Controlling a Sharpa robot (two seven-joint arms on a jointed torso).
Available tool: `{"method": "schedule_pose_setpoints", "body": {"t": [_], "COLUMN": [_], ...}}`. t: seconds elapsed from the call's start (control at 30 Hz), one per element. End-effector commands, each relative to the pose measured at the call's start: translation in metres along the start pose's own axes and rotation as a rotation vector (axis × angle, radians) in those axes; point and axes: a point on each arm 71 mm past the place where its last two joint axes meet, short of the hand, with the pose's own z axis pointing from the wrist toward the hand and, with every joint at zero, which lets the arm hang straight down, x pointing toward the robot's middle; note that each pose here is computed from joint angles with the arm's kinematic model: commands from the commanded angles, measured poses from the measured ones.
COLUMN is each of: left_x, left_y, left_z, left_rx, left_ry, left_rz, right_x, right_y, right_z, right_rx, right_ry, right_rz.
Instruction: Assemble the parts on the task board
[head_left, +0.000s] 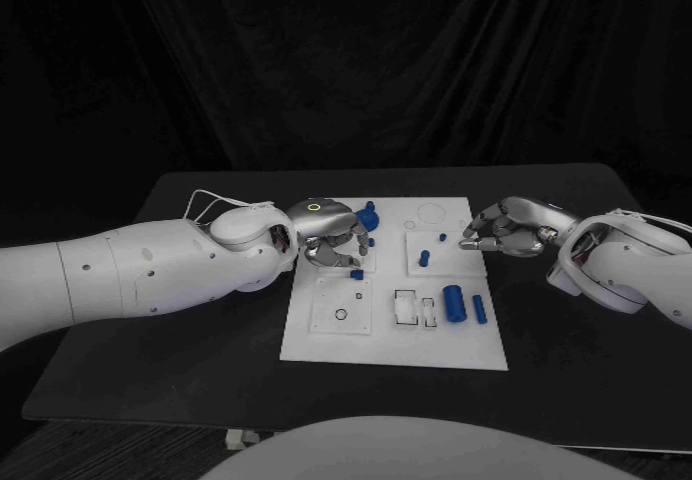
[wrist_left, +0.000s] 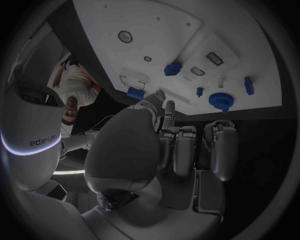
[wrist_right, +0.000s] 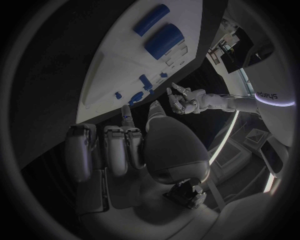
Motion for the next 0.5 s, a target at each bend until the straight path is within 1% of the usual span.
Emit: {"method": "schedule_pose_setpoints", "body": {"t": [0.03, 0.2, 0.3, 0.4, 0.5], "left_x": [-0.0037, 0.0012, 0.0058, 0.0114, 0.0148], "left_y": [-0.0068, -0.0089, -0.0097, -0.0101, -0.0091], "left_z": [0.0007, 0.0035, 0.0053, 0.0055, 0.0054], "left_rx": [0.042, 0.025, 0.009, -0.013, -0.039], "left_ry": [-0.042, 0.011, 0.045, 0.067, 0.083], "left_rz": [0.003, 0.05, 0.077, 0.116, 0.146], "right_x": [0.002, 0.002, 0.002, 0.002, 0.002], "right_y": [0.0, 0.001, 0.0, 0.0, 0.0], "right_z": [0.0, -0.001, -0.001, -0.001, -0.001], "right_rx": [0.013, 0.011, 0.01, 0.01, 0.01], "right_ry": [0.004, 0.004, 0.004, 0.004, 0.005], "right_rz": [0.002, 0.002, 0.003, 0.003, 0.003]}}
